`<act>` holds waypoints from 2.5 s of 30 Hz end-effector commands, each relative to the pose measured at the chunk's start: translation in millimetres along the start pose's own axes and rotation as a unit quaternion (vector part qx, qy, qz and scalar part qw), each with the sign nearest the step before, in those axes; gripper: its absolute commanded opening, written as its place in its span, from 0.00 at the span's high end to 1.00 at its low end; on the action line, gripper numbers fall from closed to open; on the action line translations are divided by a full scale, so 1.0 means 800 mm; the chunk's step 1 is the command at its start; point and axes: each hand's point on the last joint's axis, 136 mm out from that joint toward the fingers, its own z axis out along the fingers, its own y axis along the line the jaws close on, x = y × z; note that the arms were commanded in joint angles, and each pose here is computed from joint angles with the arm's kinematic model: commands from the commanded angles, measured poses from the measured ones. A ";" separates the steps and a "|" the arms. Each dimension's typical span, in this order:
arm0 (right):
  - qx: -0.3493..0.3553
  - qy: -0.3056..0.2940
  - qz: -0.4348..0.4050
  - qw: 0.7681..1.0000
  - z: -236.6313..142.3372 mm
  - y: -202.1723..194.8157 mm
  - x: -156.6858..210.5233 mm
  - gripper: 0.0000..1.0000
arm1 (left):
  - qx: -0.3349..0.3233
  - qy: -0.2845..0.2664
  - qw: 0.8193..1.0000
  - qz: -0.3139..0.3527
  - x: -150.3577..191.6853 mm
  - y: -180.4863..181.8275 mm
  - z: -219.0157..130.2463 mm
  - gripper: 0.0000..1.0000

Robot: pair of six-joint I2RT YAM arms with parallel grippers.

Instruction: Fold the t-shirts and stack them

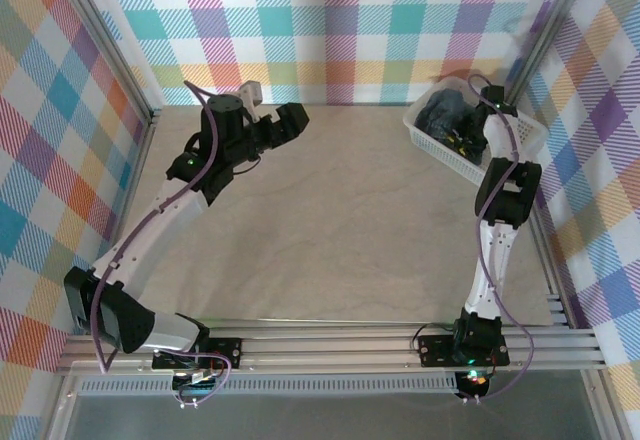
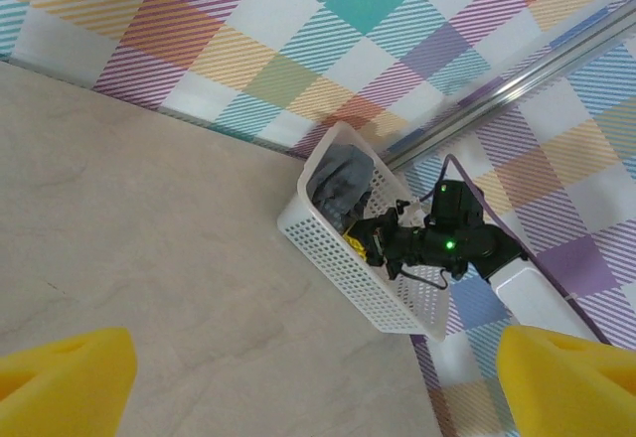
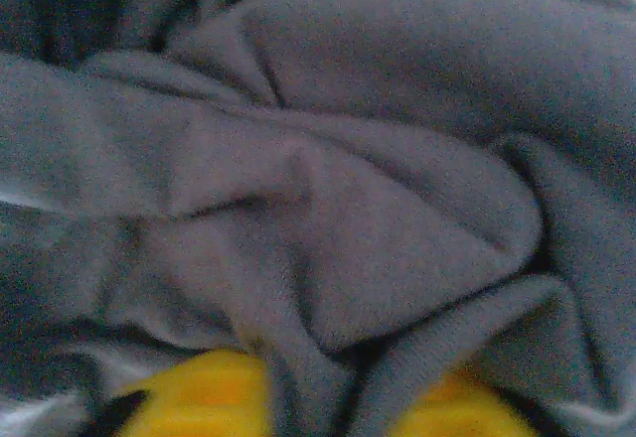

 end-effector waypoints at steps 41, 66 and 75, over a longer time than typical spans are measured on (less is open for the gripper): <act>-0.597 -0.196 -0.378 0.680 -0.656 0.463 0.331 1.00 | -0.320 -0.143 0.935 0.045 -0.055 0.098 -0.124 0.06; -0.129 0.122 -0.256 0.950 -0.116 0.179 0.332 0.47 | -0.348 0.166 0.922 -0.023 0.152 0.196 -0.061 0.28; -0.121 0.198 -0.187 0.954 -0.094 0.160 0.396 0.48 | -0.359 0.224 0.894 0.148 0.184 0.205 0.049 0.20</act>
